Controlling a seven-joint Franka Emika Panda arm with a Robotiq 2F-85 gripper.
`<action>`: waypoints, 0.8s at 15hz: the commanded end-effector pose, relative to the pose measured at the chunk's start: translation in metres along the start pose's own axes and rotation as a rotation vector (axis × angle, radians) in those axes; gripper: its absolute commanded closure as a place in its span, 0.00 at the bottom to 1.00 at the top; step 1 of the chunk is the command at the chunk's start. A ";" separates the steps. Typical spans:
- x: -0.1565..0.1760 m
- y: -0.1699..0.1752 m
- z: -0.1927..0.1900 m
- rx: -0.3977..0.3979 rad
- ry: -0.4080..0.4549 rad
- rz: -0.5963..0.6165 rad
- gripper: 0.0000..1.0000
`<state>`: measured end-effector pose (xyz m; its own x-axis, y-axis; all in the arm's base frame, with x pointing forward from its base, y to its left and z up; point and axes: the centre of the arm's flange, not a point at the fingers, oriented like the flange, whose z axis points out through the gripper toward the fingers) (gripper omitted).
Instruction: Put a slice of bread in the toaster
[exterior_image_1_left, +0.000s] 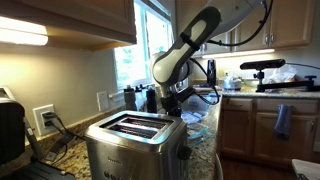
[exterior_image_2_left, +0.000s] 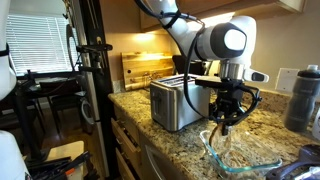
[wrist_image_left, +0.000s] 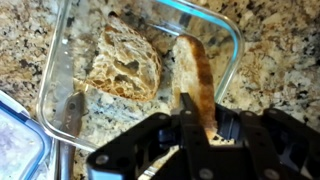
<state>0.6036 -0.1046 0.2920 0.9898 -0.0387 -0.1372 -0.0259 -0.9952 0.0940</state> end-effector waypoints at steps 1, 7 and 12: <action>-0.017 0.000 -0.022 -0.019 0.014 0.004 0.94; -0.055 0.017 -0.074 -0.021 0.093 0.005 0.94; -0.090 0.029 -0.114 -0.022 0.148 0.009 0.94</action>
<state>0.5704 -0.1180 0.3942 0.9989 -0.0462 -0.0004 -0.0459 -0.9930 0.1086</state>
